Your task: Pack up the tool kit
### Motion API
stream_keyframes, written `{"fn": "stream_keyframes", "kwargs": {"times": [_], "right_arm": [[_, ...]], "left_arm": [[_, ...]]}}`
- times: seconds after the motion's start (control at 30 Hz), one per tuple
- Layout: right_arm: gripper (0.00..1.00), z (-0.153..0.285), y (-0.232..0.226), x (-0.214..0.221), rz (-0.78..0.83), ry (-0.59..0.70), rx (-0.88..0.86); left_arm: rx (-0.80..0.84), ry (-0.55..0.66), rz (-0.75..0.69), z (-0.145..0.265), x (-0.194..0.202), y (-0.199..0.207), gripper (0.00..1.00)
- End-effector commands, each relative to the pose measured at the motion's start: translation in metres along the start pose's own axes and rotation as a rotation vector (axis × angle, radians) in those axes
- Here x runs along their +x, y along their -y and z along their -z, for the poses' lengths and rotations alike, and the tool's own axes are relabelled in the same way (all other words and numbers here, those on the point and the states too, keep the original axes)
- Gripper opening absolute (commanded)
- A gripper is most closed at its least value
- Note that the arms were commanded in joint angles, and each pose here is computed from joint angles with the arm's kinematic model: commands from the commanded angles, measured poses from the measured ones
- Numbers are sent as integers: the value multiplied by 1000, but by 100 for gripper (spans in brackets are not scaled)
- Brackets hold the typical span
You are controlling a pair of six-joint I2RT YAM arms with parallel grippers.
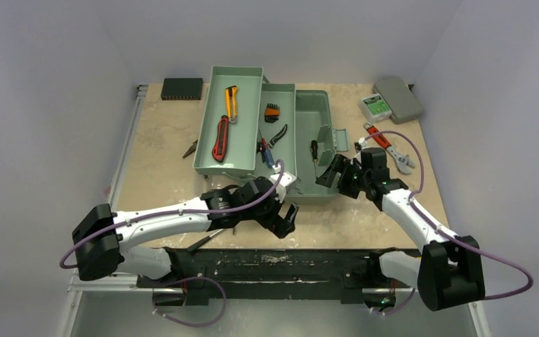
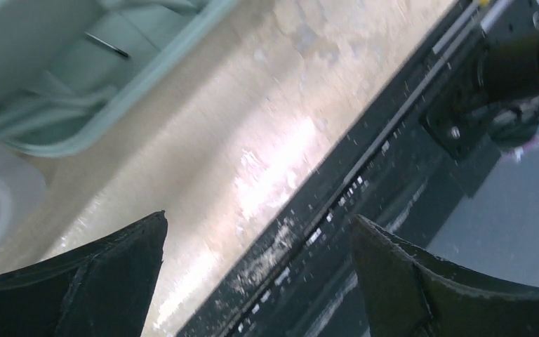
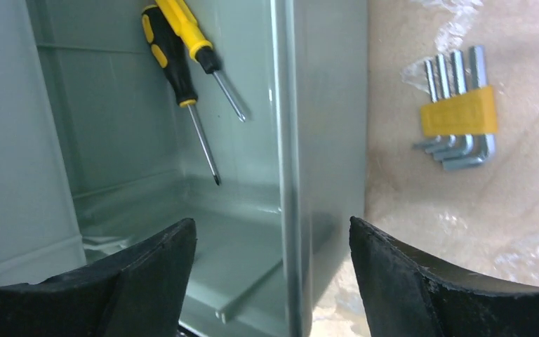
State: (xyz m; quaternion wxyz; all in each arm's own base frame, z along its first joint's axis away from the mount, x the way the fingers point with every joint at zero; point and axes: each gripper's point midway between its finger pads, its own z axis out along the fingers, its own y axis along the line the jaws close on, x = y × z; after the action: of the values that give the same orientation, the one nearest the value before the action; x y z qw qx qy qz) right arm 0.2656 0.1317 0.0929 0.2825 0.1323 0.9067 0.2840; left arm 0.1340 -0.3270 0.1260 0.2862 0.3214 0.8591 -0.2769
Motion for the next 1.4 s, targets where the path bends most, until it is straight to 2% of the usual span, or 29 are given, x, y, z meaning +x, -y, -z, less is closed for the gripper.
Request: {"fn": "stream_keyframes", "kwargs": {"times": [0.0, 0.13, 0.23, 0.57, 0.63, 0.87, 1.1, 1.17, 1.23, 1.37], "right_arm": [[76, -12, -28, -24, 8, 62, -113], [67, -22, -38, -38, 2, 82, -111], [64, -35, -50, -44, 9, 65, -131], [64, -73, -92, -54, 91, 8, -183], [67, -73, -95, -60, 108, 16, -178], [88, -22, -75, -92, 173, 159, -17], [91, 40, -13, -110, 95, 306, 124], [88, 49, 5, -108, 75, 345, 182], [80, 52, 24, -104, 40, 372, 247], [53, 37, 48, -93, -34, 360, 287]], "left_arm": [[-55, 133, 138, -16, -33, -31, 98], [-124, 170, 191, -20, -44, -67, 98], [-155, 180, 225, -18, -54, -84, 99], [-297, 199, 296, -11, -71, -139, 99], [-306, 208, 301, -10, -77, -145, 99], [-265, 282, 244, 6, -96, -141, 99], [-160, 302, 204, 26, -95, -116, 98], [-141, 311, 179, 36, -94, -107, 98], [-126, 323, 146, 48, -95, -96, 97], [-80, 327, 72, 64, -89, -69, 97]]}}
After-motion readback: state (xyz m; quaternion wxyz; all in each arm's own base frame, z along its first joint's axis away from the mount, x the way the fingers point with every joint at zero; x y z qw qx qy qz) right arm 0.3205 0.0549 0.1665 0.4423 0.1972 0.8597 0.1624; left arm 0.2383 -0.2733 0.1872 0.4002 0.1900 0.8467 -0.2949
